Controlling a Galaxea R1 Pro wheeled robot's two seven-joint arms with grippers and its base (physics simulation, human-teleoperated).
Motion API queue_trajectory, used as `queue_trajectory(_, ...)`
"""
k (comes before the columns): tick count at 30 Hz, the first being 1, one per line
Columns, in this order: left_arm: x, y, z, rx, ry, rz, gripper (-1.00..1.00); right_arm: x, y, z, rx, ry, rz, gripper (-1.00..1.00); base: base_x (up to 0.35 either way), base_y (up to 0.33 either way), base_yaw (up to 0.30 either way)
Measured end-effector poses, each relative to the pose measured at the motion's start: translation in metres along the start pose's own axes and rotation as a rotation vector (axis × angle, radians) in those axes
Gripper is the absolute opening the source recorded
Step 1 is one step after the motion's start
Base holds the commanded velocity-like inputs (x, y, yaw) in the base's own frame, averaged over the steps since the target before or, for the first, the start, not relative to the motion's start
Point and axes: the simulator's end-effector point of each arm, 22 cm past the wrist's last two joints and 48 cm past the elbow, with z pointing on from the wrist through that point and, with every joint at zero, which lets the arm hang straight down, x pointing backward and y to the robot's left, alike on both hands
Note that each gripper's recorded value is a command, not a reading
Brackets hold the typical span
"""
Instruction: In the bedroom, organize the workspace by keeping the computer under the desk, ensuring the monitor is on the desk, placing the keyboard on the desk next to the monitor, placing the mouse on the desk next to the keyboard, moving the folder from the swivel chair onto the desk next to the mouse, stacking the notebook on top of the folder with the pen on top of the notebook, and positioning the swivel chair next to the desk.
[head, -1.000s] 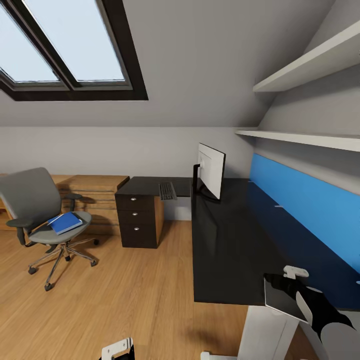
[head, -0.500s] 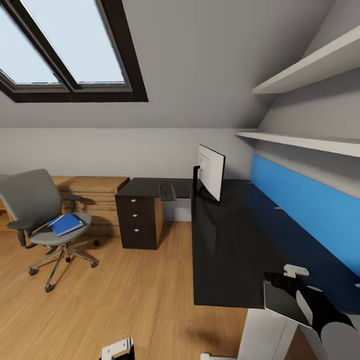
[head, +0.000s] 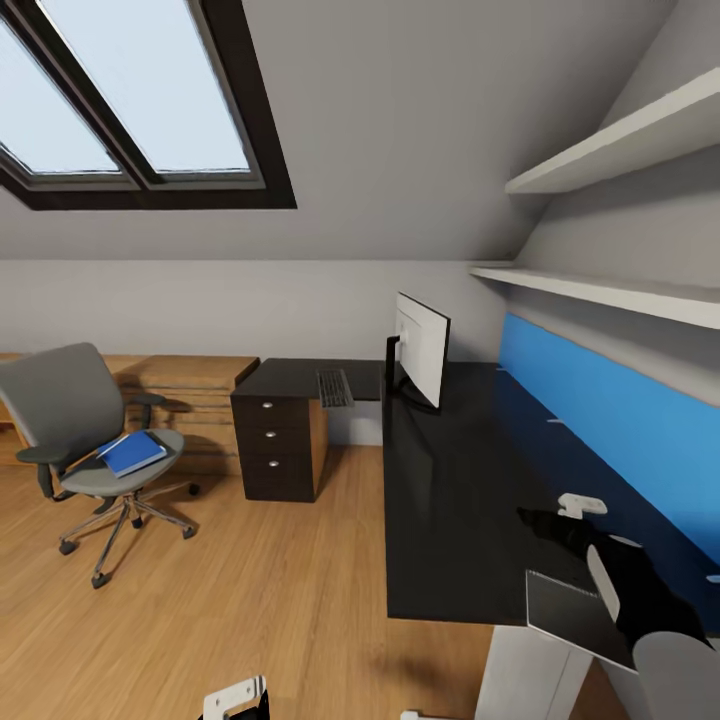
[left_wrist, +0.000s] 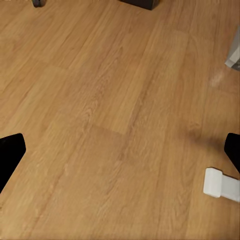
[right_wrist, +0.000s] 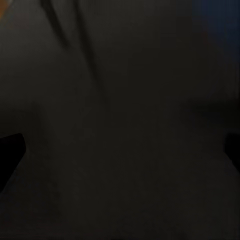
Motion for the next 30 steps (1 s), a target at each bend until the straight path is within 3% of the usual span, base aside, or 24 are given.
queue_trajectory(7,-0.008,-0.001,-0.007,0.0,0.0,0.0,1.0,-0.016,0.014,-0.027,-0.014,0.005,-0.003,1.0,0.0,0.0,0.0)
queue_trajectory(13,-0.014,-0.002,-0.012,0.0,0.0,0.0,1.0,-0.026,0.036,-0.052,-0.044,0.007,0.024,1.0,0.0,0.0,0.0)
queue_trajectory(17,-0.014,-0.002,-0.012,0.001,0.0,0.001,1.0,-0.031,0.045,-0.061,-0.075,0.003,0.063,1.0,0.0,0.0,0.0)
queue_trajectory(18,-0.014,-0.001,-0.012,0.0,0.001,0.0,1.0,-0.036,0.057,-0.068,-0.13,0.01,0.142,1.0,0.0,0.0,0.0)
queue_trajectory(19,-0.014,-0.001,-0.012,0.0,0.001,0.0,1.0,-0.038,0.059,-0.07,-0.144,0.012,0.169,1.0,0.0,0.0,0.0)
queue_trajectory(24,-0.014,-0.001,-0.012,0.002,0.002,0.001,1.0,-0.04,0.061,-0.073,-0.161,0.013,0.205,1.0,-0.028,0.012,-0.006)
queue_trajectory(30,-0.015,-0.002,-0.011,0.003,0.0,0.001,1.0,-0.042,0.058,-0.075,-0.164,0.008,0.232,1.0,-0.27,0.068,-0.161)
